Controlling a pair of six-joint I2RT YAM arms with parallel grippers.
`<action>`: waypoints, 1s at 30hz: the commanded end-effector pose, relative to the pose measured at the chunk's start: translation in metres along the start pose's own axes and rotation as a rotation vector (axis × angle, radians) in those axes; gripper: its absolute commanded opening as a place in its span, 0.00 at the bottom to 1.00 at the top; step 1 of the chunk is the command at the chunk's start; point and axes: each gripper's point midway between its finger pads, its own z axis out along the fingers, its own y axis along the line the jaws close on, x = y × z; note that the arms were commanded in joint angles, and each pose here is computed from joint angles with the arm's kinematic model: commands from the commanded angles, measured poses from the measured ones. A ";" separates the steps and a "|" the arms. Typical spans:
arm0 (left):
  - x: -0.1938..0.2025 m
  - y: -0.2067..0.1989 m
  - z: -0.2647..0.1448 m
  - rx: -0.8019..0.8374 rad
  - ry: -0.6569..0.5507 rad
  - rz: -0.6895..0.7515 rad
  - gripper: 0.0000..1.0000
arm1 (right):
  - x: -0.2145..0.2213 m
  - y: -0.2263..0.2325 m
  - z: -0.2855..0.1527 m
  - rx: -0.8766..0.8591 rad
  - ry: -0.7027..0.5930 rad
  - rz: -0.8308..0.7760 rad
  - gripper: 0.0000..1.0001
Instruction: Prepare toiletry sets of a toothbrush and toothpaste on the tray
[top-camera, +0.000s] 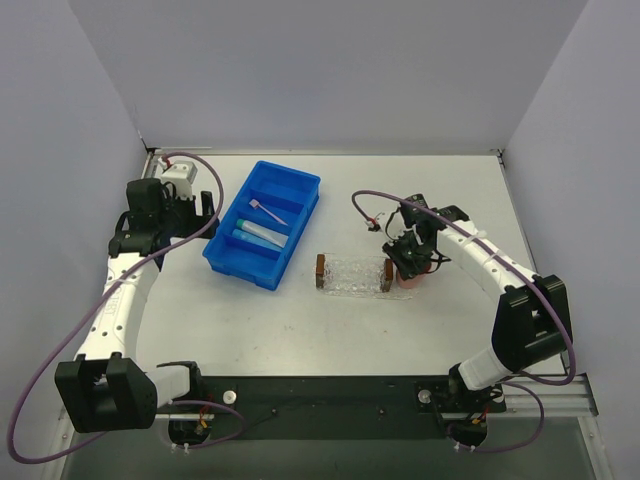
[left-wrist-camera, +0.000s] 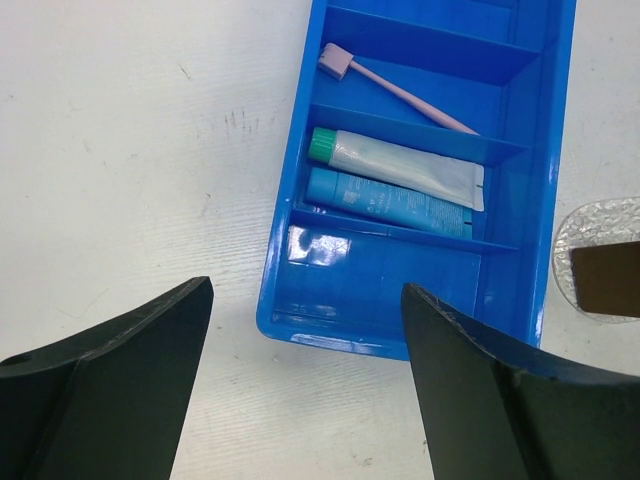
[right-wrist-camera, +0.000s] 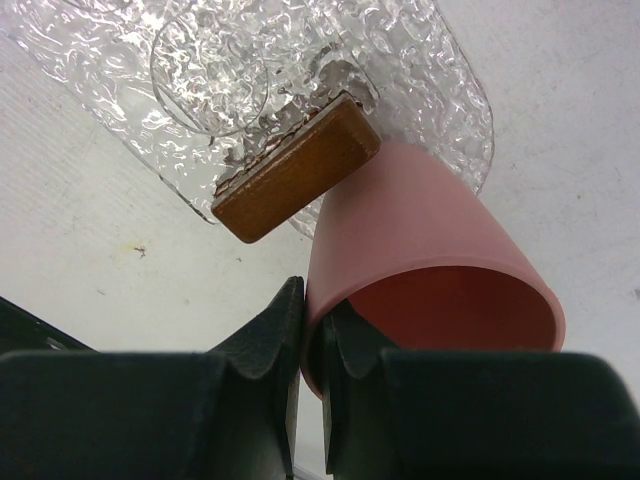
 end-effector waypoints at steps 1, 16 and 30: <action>-0.009 0.002 -0.005 -0.009 -0.044 0.010 0.87 | 0.011 0.005 0.001 -0.010 0.052 0.000 0.00; -0.004 0.003 -0.006 -0.014 -0.039 0.013 0.87 | 0.018 0.006 0.005 -0.003 0.064 0.003 0.11; -0.003 0.002 -0.007 -0.011 -0.039 0.014 0.87 | 0.010 0.001 -0.001 0.024 0.043 0.011 0.27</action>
